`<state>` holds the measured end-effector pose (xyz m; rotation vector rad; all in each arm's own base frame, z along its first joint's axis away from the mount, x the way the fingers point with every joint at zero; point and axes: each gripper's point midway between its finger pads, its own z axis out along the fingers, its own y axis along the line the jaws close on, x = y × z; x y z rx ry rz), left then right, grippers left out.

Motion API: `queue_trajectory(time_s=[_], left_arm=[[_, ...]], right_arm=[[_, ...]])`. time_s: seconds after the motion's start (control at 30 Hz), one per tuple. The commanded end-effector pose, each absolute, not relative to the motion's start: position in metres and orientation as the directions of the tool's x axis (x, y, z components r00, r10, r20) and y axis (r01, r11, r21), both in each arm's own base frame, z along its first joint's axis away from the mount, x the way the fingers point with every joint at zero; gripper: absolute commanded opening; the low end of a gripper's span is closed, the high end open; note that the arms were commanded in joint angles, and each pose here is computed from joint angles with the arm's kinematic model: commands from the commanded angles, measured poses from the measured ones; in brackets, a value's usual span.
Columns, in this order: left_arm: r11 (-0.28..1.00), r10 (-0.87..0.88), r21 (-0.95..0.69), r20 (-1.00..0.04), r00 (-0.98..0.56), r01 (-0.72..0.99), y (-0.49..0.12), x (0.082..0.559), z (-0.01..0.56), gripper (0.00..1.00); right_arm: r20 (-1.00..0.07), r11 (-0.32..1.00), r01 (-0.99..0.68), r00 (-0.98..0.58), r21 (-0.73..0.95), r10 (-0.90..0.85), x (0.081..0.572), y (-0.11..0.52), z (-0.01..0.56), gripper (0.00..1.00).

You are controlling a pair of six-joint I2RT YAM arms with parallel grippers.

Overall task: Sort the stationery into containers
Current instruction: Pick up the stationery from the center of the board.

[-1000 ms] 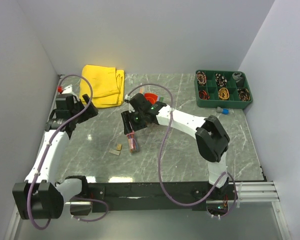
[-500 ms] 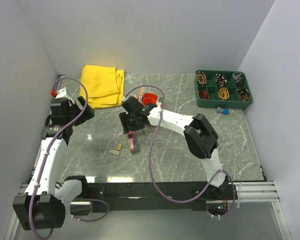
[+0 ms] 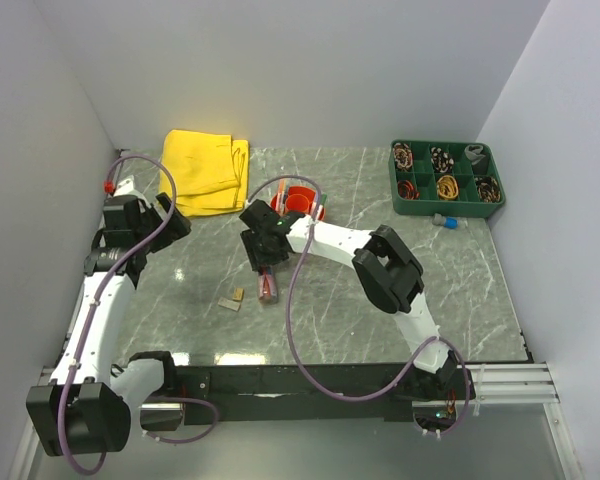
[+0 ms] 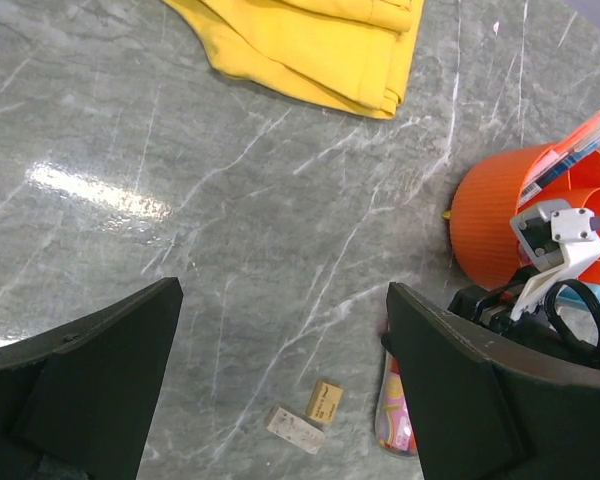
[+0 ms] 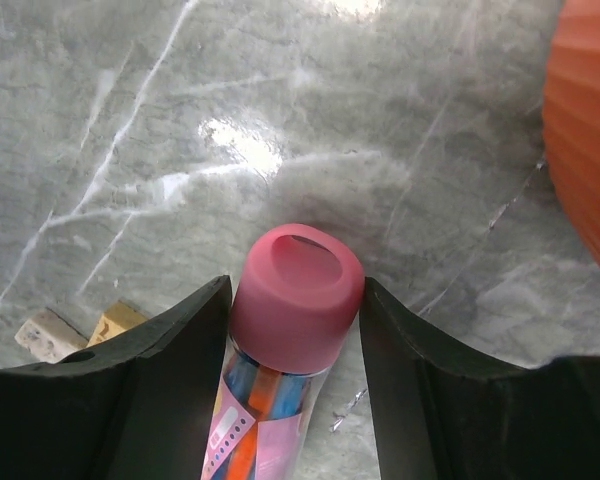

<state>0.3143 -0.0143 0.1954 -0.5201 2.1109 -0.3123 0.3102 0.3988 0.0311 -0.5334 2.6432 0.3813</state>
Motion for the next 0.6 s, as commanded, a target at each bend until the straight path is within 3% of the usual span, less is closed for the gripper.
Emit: queue_trajectory(time_s=[0.0,0.03,0.17,0.3,0.43,0.47,0.57], left_arm=[[0.872,-0.487,-0.436,-0.727,-0.484,-0.223,-0.018,0.32,0.201,0.9],[0.874,-0.483,-0.432,-0.728,-0.486,-0.222,-0.018,0.322,0.202,0.9],[0.882,-0.469,-0.415,-0.725,-0.504,-0.224,-0.016,0.324,0.204,0.9],[0.886,-0.461,-0.409,-0.732,-0.502,-0.218,-0.016,0.329,0.209,0.9],[0.881,-0.468,-0.421,-0.709,-0.527,-0.217,-0.019,0.338,0.206,0.87],[0.88,-0.469,-0.423,-0.709,-0.526,-0.216,-0.019,0.34,0.206,0.87],[0.893,-0.437,-0.421,-0.726,-0.531,-0.16,-0.024,0.351,0.212,0.87]], right_arm=[[-0.5,0.877,-0.458,-0.799,0.147,-0.334,0.32,0.41,0.035,0.15],[-0.51,0.869,-0.472,-0.79,0.15,-0.341,0.319,0.413,0.041,0.0],[-0.591,0.817,-0.532,-0.74,0.224,-0.32,0.317,0.427,0.099,0.0],[-0.748,0.693,-0.662,-0.606,0.286,-0.271,0.312,0.441,0.203,0.0],[-0.887,0.638,-0.74,-0.42,0.213,-0.192,0.322,0.434,0.279,0.0],[-0.895,0.642,-0.741,-0.402,0.195,-0.192,0.326,0.426,0.273,0.0],[-0.988,0.646,-0.758,-0.15,0.089,-0.039,0.342,0.402,0.341,0.0]])
